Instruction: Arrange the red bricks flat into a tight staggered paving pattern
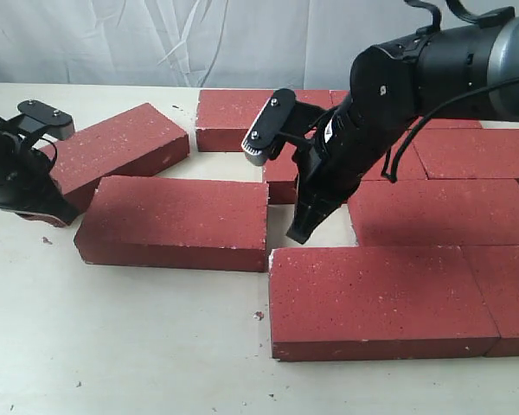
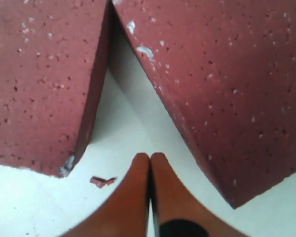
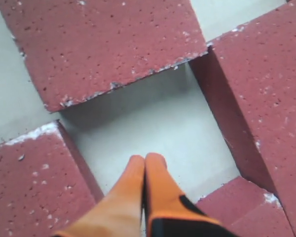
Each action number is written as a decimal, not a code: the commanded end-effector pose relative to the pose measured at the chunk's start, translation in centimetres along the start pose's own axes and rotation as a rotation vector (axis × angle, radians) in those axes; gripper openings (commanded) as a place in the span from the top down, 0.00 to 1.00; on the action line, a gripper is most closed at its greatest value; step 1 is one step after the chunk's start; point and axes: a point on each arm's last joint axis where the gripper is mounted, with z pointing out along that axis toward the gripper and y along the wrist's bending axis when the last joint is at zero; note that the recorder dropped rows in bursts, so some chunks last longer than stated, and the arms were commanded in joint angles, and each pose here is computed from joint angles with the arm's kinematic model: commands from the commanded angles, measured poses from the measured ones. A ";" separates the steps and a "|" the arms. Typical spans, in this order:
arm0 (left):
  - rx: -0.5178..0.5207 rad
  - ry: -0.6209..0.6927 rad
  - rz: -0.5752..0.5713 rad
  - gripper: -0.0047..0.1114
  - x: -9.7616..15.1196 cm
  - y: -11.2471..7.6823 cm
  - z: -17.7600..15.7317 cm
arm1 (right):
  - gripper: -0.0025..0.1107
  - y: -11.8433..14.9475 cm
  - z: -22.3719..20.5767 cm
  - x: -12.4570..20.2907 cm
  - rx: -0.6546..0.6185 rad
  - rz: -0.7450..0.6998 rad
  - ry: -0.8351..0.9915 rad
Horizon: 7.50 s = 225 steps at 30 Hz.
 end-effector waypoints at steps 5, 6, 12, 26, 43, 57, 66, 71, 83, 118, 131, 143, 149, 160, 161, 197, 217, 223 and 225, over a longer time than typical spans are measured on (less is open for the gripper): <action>0.021 -0.018 -0.056 0.96 -0.1 0.2 1.2 | 0.99 -0.4 3.3 -0.1 0.010 -0.076 -0.024; 0.021 -0.015 -0.056 0.96 -0.1 0.3 1.4 | 0.99 -0.4 3.5 -0.1 0.010 -0.070 -0.029; 0.026 -0.032 -0.057 0.96 -0.3 0.3 1.5 | 0.99 -0.4 3.6 -0.3 0.016 -0.051 -0.053; 0.089 -0.020 -0.064 0.96 -0.3 -0.3 1.5 | 0.99 -0.3 4.5 -0.2 0.006 -0.051 -0.047; 0.216 -0.071 0.031 0.96 -0.7 -1.4 1.3 | 0.99 -0.5 3.8 -0.2 0.026 -0.086 -0.039; 0.239 -0.052 0.014 0.96 -0.4 -1.3 2.4 | 0.99 -2.9 -1.5 1.9 0.123 -0.032 0.047; 0.252 -0.050 0.037 0.96 -0.8 -2.3 2.6 | 0.99 -5.0 -1.6 3.1 0.124 0.133 -0.010; 0.253 -0.047 0.078 0.96 -1.3 -3.5 3.0 | 0.99 -5.1 -1.6 2.9 0.132 0.142 -0.034; 0.240 -0.052 0.108 0.96 -2.3 -5.1 4.4 | 0.99 -5.0 -1.6 2.8 0.124 0.157 -0.041; 0.147 -0.133 0.142 0.96 -4.6 -7.7 4.5 | 0.99 -5.0 -1.6 2.8 0.123 0.162 -0.045; 0.159 -0.127 0.160 0.96 -4.8 -8.7 5.6 | 0.99 -5.0 -1.6 2.8 0.123 0.162 -0.045; 0.171 -0.127 0.201 0.96 -5.2 -10.0 5.7 | 0.99 -5.0 -1.6 2.8 0.123 0.162 -0.045; 0.169 -0.133 0.209 0.96 -5.3 -10.3 5.7 | 0.99 -5.0 -1.6 2.8 0.123 0.162 -0.045; 0.117 -0.129 0.240 0.96 -5.2 -9.0 5.6 | 0.99 -5.0 -1.6 2.8 0.123 0.162 -0.045; 0.113 -0.128 0.241 0.96 -5.1 -8.8 5.6 | 0.99 -5.0 -1.6 2.8 0.123 0.162 -0.045; -0.098 -0.199 0.362 0.96 -4.1 -8.7 -4.2 | 0.99 -0.4 -0.6 0.7 -0.128 0.303 -0.157; -0.473 -0.539 -0.353 0.96 1.5 5.2 -8.1 | 0.99 -7.4 1.2 -13.4 -0.131 0.084 -0.187; -0.610 -0.753 -0.397 0.96 -2.3 6.3 -9.2 | 0.99 -7.7 -0.6 -11.5 -0.101 0.111 -0.024; -0.564 -0.762 -0.382 0.96 -4.6 6.5 -8.3 | 0.99 -7.5 -0.8 -10.8 -0.117 0.121 -0.008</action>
